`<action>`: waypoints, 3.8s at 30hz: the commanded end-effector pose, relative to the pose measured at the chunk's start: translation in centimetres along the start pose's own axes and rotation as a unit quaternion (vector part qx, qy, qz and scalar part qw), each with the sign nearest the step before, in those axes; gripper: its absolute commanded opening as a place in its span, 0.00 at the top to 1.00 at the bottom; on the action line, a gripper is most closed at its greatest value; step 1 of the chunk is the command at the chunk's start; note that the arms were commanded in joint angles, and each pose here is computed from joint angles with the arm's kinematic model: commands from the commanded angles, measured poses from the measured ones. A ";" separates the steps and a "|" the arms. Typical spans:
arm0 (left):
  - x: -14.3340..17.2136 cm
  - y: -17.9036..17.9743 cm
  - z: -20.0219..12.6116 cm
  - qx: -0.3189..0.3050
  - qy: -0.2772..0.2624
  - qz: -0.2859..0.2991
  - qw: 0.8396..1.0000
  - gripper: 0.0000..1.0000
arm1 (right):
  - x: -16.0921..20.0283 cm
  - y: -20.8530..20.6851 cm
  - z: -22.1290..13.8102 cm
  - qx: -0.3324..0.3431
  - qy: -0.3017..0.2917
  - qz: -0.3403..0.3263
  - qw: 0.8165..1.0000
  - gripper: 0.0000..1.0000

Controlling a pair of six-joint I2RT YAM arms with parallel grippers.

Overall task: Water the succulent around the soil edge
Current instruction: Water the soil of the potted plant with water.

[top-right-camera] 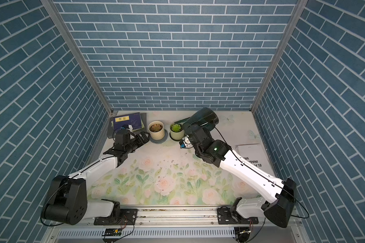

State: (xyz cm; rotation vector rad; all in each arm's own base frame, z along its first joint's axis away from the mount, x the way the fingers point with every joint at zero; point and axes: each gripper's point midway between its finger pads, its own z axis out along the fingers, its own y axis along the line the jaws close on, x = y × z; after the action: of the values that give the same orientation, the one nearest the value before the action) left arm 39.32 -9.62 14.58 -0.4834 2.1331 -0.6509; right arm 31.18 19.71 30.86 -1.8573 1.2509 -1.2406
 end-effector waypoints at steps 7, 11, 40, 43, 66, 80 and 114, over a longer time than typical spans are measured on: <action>-1.4 1.2 -1.0 -0.023 -0.024 -0.006 0.999 0.00 | 1.4 -0.8 -0.8 0.011 0.014 0.033 0.999 1.00; -1.8 1.6 -1.3 -0.028 -0.032 -0.007 0.999 0.00 | 1.4 -1.4 -1.4 0.022 -0.002 0.053 0.998 1.00; -2.2 2.2 -1.9 -0.025 -0.041 -0.013 0.999 0.00 | -5.0 -4.5 0.7 0.051 -0.059 0.013 0.997 1.00; -2.2 2.3 -1.8 -0.025 -0.039 -0.014 0.999 0.00 | -4.8 -4.0 0.5 0.047 -0.059 0.010 0.997 1.00; -2.1 2.4 -1.9 -0.021 -0.042 -0.021 0.999 0.00 | -9.3 -6.7 0.4 0.079 -0.105 -0.004 0.991 1.00; -2.0 2.6 -2.0 -0.021 -0.043 -0.025 0.999 0.00 | -6.9 -7.2 2.6 0.085 -0.045 -0.012 0.995 1.00; -2.0 2.6 -2.0 -0.020 -0.041 -0.026 0.999 0.00 | -9.5 -8.4 -0.4 0.130 -0.098 -0.072 0.984 1.00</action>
State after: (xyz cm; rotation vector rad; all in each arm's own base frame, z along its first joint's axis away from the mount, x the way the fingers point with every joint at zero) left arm 38.61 -6.20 14.91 -0.5811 2.0832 -0.6091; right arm 31.71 30.94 29.54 -2.0264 0.8173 -1.1601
